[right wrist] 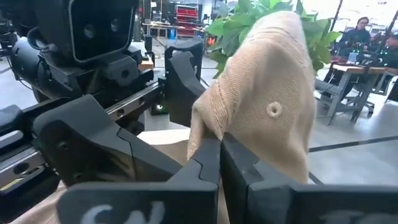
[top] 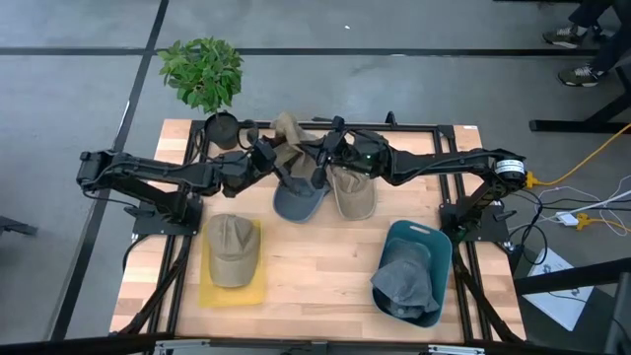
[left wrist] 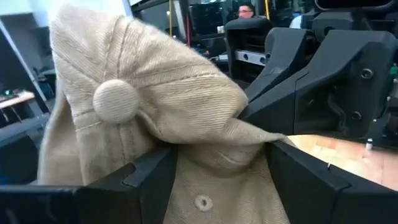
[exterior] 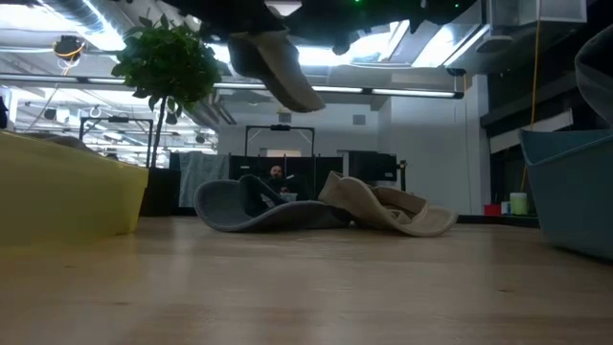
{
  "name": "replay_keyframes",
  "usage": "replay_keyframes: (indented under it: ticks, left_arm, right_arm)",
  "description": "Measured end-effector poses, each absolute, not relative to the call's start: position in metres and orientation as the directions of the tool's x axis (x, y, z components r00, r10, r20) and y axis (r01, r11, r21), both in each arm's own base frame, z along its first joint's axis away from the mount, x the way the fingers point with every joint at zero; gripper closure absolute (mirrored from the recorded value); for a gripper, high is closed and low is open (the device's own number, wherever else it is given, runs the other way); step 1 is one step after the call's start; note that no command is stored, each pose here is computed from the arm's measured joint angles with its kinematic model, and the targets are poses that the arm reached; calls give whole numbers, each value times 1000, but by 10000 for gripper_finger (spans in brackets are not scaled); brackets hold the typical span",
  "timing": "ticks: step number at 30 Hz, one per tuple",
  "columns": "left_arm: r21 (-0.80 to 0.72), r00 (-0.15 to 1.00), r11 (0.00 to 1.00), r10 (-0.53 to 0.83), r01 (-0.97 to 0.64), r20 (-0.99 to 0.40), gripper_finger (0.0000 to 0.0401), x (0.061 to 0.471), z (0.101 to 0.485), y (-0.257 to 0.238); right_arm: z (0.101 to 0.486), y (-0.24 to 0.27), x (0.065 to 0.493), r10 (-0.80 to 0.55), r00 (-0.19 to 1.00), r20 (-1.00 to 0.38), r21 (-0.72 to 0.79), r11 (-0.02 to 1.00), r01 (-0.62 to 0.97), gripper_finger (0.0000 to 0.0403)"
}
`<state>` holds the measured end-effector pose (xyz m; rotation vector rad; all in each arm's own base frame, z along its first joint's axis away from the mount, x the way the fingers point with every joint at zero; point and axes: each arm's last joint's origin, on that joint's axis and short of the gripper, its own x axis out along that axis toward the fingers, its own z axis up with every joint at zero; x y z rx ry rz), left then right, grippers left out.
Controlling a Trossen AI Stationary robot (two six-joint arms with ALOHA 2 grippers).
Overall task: Pick & Place hat
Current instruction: Put the left brown cap into the yellow bin
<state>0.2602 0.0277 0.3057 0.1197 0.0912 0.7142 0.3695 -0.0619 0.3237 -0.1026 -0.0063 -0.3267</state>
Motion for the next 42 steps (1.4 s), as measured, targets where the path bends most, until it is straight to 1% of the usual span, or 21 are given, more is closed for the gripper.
replay_keyframes:
  ticks: [5, 8, 11, 16, 17, 20, 25, 27, 30, 32, 36, 39, 42]
  left_arm:
    - [193, 745, 736, 666, -649, -38, 169, 260, 306, 29]
    - [213, 744, 733, 667, -646, -38, 198, 260, 306, 29]
    - [244, 746, 730, 665, -638, -39, 252, 260, 306, 27]
    - [314, 754, 724, 656, -614, -39, 372, 260, 306, 22]
    - [325, 751, 719, 660, -615, -39, 384, 260, 306, 21]
    - [377, 730, 689, 682, -619, -49, 389, 260, 305, 17]
    - [469, 692, 647, 715, -601, -99, 394, 250, 303, 7]
    - [479, 699, 656, 706, -583, -115, 395, 244, 304, 2]
    - [476, 724, 688, 675, -547, -144, 395, 232, 308, -4]
    - [460, 764, 735, 623, -498, -169, 396, 223, 310, -8]
    - [398, 853, 849, 463, -348, -241, 396, 204, 313, -17]
    - [356, 902, 910, 322, -212, -288, 396, 192, 314, -26]
    - [322, 935, 945, 169, -63, -312, 396, 183, 316, -36]
  right_arm:
    - [322, -62, 369, -316, 949, 8, -92, 944, 316, 398]
    - [322, -62, 369, -316, 949, 7, -97, 944, 316, 398]
    - [322, -62, 369, -315, 949, 5, -103, 944, 314, 396]
    - [321, -62, 369, -314, 950, -1, -106, 944, 312, 378]
    - [321, -62, 369, -314, 950, -1, -106, 944, 312, 374]
    - [321, -62, 370, -310, 951, -7, -118, 944, 307, 366]
    - [317, -61, 368, -303, 951, -66, -170, 942, 288, 347]
    - [318, -60, 366, -296, 952, -75, -176, 944, 280, 331]
    - [319, -59, 364, -250, 964, -90, -174, 957, 232, 300]
    - [320, -58, 363, -222, 969, -105, -172, 964, 202, 278]
    - [321, -56, 355, -196, 965, -171, -169, 971, 168, 242]
    - [321, -52, 346, -174, 953, -250, -163, 977, 135, 225]
    - [322, -47, 336, -147, 935, -324, -156, 983, 101, 218]
